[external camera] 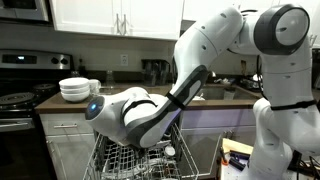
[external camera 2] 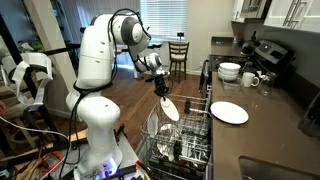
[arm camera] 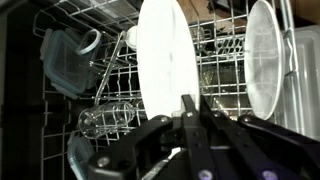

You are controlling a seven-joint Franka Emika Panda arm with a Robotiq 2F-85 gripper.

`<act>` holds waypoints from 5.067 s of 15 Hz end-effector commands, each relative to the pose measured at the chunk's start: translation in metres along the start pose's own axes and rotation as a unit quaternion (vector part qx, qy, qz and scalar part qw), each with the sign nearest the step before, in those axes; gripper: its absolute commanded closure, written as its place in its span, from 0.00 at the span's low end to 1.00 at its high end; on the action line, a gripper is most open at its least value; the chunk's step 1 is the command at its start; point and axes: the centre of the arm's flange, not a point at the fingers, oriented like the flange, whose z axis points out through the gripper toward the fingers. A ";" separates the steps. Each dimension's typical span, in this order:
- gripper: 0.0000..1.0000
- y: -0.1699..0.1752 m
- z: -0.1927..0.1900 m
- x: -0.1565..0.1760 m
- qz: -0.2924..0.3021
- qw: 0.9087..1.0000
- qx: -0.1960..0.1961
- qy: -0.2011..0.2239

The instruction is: Pick up the plate from the kitchen plates holder and put it on top of the other plate on the shelf

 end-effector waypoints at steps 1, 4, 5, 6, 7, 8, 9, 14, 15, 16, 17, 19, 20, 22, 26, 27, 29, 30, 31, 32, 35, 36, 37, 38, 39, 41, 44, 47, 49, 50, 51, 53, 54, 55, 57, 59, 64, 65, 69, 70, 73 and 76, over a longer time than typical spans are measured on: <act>0.98 -0.004 -0.011 -0.004 0.041 0.996 -0.077 0.016; 0.98 0.001 -0.014 -0.007 0.079 0.987 -0.131 0.042; 0.98 0.005 -0.013 -0.008 0.097 0.983 -0.147 0.046; 0.98 0.008 -0.012 -0.009 0.115 0.979 -0.162 0.047; 0.98 0.013 -0.009 -0.011 0.133 0.974 -0.177 0.046; 0.98 0.018 -0.006 -0.012 0.149 0.969 -0.192 0.045; 0.98 0.022 -0.004 -0.015 0.167 0.963 -0.207 0.044; 0.98 0.028 -0.002 -0.022 0.244 0.928 -0.279 0.041; 0.98 0.028 -0.003 -0.023 0.254 0.922 -0.290 0.040; 0.98 0.028 -0.003 -0.025 0.262 0.917 -0.297 0.037; 0.98 0.027 -0.004 -0.026 0.269 0.914 -0.302 0.032; 0.98 0.022 -0.003 -0.027 0.240 0.940 -0.242 0.028; 0.98 0.017 0.001 -0.025 0.216 0.955 -0.202 0.035; 0.98 0.009 0.009 -0.019 0.195 0.968 -0.152 0.035; 0.98 0.009 0.023 -0.018 0.183 0.975 -0.126 0.025; 0.98 0.010 0.024 -0.018 0.186 0.974 -0.130 0.021; 0.98 0.011 0.024 -0.018 0.192 0.971 -0.140 0.017; 0.98 0.011 0.022 -0.018 0.194 0.970 -0.143 0.015; 0.98 0.010 0.021 -0.018 0.196 0.969 -0.149 0.016; 0.98 0.009 0.019 -0.019 0.197 0.968 -0.153 0.015; 0.98 0.005 0.013 -0.022 0.206 0.962 -0.182 0.011; 0.98 0.006 0.012 -0.023 0.208 0.959 -0.193 0.008; 0.98 0.005 0.010 -0.024 0.210 0.956 -0.204 0.006; 0.98 0.004 0.008 -0.026 0.212 0.953 -0.218 0.005; 0.98 0.004 0.006 -0.027 0.215 0.949 -0.232 0.004; 0.98 0.003 0.002 -0.029 0.221 0.941 -0.257 0.004; 0.98 0.003 -0.004 -0.032 0.229 0.929 -0.289 0.008; 0.93 -0.001 0.005 -0.030 0.219 0.937 -0.271 0.007; 0.93 -0.001 0.004 -0.030 0.221 0.937 -0.271 0.007; 0.93 -0.001 0.004 -0.030 0.221 0.937 -0.271 0.007; 0.93 -0.001 0.004 -0.030 0.222 0.937 -0.271 0.008; 0.98 0.001 0.004 -0.029 0.235 0.927 -0.293 0.006; 0.98 0.002 0.006 -0.028 0.236 0.925 -0.298 0.008; 0.98 0.003 0.008 -0.027 0.238 0.922 -0.304 0.010; 0.98 0.009 0.012 -0.025 0.239 0.918 -0.315 0.019; 0.98 0.015 0.014 -0.024 0.238 0.914 -0.327 0.027; 0.98 0.042 0.020 -0.023 0.241 0.908 -0.342 0.036; 0.98 0.047 0.021 -0.024 0.243 0.906 -0.345 0.036; 0.98 0.063 0.022 -0.025 0.249 0.899 -0.359 0.031; 0.98 0.068 0.023 -0.026 0.247 0.899 -0.361 0.030; 0.98 0.082 0.024 -0.028 0.243 0.902 -0.356 0.033; 0.98 0.094 0.024 -0.029 0.244 0.907 -0.342 0.034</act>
